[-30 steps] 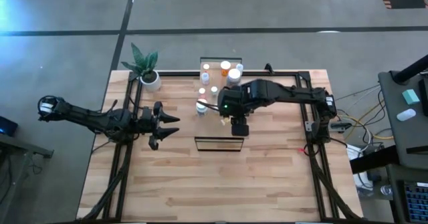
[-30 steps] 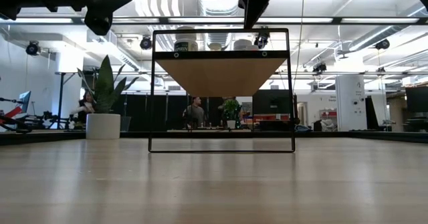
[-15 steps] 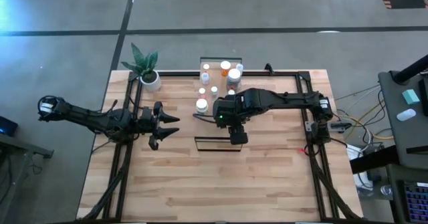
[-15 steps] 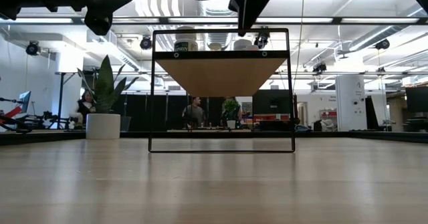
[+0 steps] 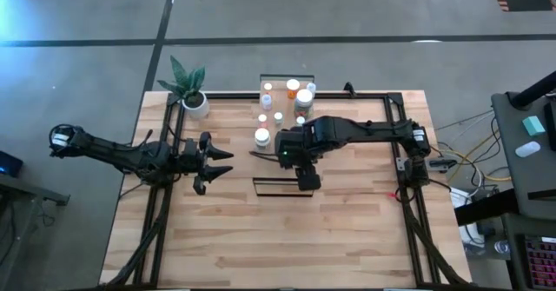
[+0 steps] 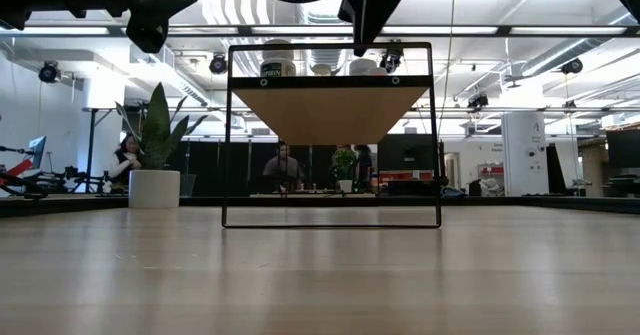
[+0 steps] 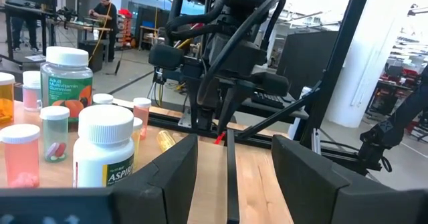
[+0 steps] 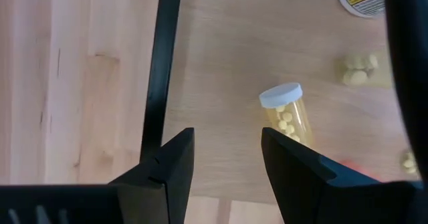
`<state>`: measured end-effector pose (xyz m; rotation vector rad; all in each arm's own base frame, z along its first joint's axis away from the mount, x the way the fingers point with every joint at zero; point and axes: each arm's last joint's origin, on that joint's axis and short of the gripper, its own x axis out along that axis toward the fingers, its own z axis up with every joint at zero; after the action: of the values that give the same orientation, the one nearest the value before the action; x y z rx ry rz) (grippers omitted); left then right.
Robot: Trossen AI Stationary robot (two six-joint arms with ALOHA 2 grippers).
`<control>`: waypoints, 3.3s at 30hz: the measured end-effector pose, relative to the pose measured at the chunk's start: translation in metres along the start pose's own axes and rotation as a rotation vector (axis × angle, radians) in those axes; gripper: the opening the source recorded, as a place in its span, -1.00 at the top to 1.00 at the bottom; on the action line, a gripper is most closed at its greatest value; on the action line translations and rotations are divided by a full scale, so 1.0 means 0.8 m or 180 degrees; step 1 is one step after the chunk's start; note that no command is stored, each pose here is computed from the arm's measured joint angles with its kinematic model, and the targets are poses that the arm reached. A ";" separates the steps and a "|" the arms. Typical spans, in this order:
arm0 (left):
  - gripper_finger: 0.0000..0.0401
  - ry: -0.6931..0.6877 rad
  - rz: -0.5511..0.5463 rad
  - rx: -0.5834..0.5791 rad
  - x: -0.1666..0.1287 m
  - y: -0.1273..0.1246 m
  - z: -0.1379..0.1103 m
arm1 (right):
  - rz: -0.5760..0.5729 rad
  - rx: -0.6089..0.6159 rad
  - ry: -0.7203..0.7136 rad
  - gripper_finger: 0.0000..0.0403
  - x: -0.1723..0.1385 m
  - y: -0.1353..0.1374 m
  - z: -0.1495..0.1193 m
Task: Pick and place medicine bottles onto shelf by color
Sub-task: Put the yellow pill bottle on the shelf
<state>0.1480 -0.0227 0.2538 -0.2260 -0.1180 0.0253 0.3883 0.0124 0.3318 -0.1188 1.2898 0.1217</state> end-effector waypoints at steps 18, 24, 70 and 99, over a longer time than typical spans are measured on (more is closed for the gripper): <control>0.12 0.0000 0.0001 -0.0001 0.000 0.000 0.000 | -0.0815 -0.0268 -0.0195 0.29 -0.002 -0.003 0.012; 0.12 0.0000 0.0001 -0.0001 0.000 0.000 0.000 | -0.0434 -0.0287 -0.0040 0.88 -0.001 -0.002 0.004; 0.12 0.0004 -0.0025 -0.0003 0.000 0.000 0.000 | -0.0362 -0.0465 0.0173 0.51 0.045 -0.031 0.013; 0.12 0.0008 -0.0045 -0.0001 0.000 0.000 0.000 | -0.0137 -0.0140 0.0179 0.56 0.051 -0.043 0.008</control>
<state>0.1481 -0.0230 0.2538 -0.2256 -0.1171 0.0108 0.4109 -0.0197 0.2949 -0.1888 1.3401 0.1105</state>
